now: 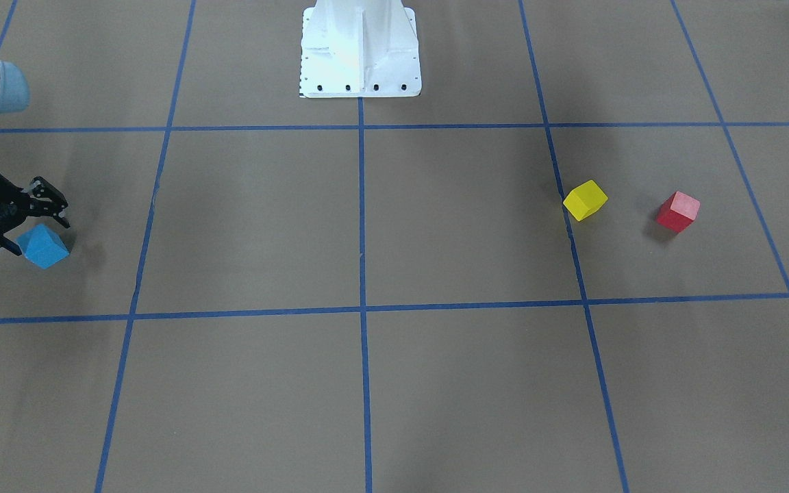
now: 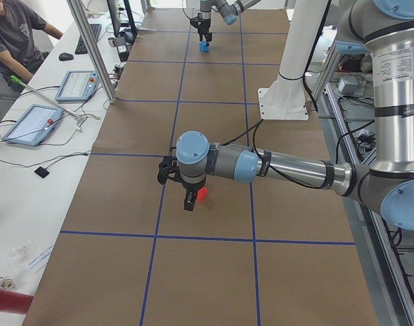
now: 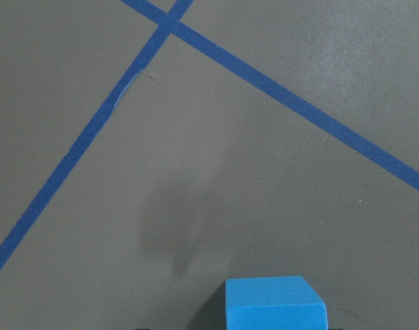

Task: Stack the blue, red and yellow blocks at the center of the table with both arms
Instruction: 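Lower the right gripper onto the blue cube and close it, then carry the blue cube with the right gripper to the table center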

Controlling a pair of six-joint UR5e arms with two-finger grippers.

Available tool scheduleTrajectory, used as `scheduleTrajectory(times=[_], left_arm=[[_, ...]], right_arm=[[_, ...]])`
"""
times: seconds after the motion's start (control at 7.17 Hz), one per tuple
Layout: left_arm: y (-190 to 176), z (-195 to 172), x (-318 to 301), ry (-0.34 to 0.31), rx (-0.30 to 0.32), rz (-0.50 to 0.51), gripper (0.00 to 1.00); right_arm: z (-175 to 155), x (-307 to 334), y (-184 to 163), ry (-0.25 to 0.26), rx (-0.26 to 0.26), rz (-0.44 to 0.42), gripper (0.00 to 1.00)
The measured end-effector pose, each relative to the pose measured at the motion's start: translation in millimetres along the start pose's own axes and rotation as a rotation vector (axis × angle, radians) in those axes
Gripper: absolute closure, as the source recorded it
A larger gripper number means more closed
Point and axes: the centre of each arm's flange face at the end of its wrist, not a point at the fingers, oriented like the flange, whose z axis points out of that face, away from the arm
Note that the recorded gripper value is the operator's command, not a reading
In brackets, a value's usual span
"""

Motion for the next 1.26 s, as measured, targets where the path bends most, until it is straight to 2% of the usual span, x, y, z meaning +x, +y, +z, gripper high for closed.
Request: scheduleTrajectory(times=[0.14, 0.28, 0.42, 0.84, 1.12, 1.26], left_arm=[[-0.2, -1.1, 1.1, 0.000, 0.002, 0.002, 0.00], [-0.3, -1.9, 2.0, 0.000, 0.004, 0.004, 0.00], [-0.5, -2.8, 3.0, 0.000, 0.006, 0.005, 0.00], [-0.8, -4.5, 5.2, 0.000, 0.009, 0.009, 0.00], [-1.0, -5.6, 6.6, 0.000, 0.011, 0.011, 0.00], [-1.2, -5.9, 7.0, 0.000, 0.012, 0.012, 0.00]], right_arm=[[4.7, 4.3, -0.9, 0.015, -0.003, -0.005, 0.17], [7.8, 7.1, -0.3, 0.025, -0.007, -0.009, 0.61], [10.5, 9.2, 0.6, 0.032, -0.011, -0.009, 1.00], [12.6, 8.5, -4.4, 0.038, -0.013, -0.009, 1.00], [-1.1, -16.6, -45.3, 0.024, 0.006, 0.052, 1.00], [-7.1, -53.3, -83.2, 0.001, 0.019, 0.131, 1.00]])
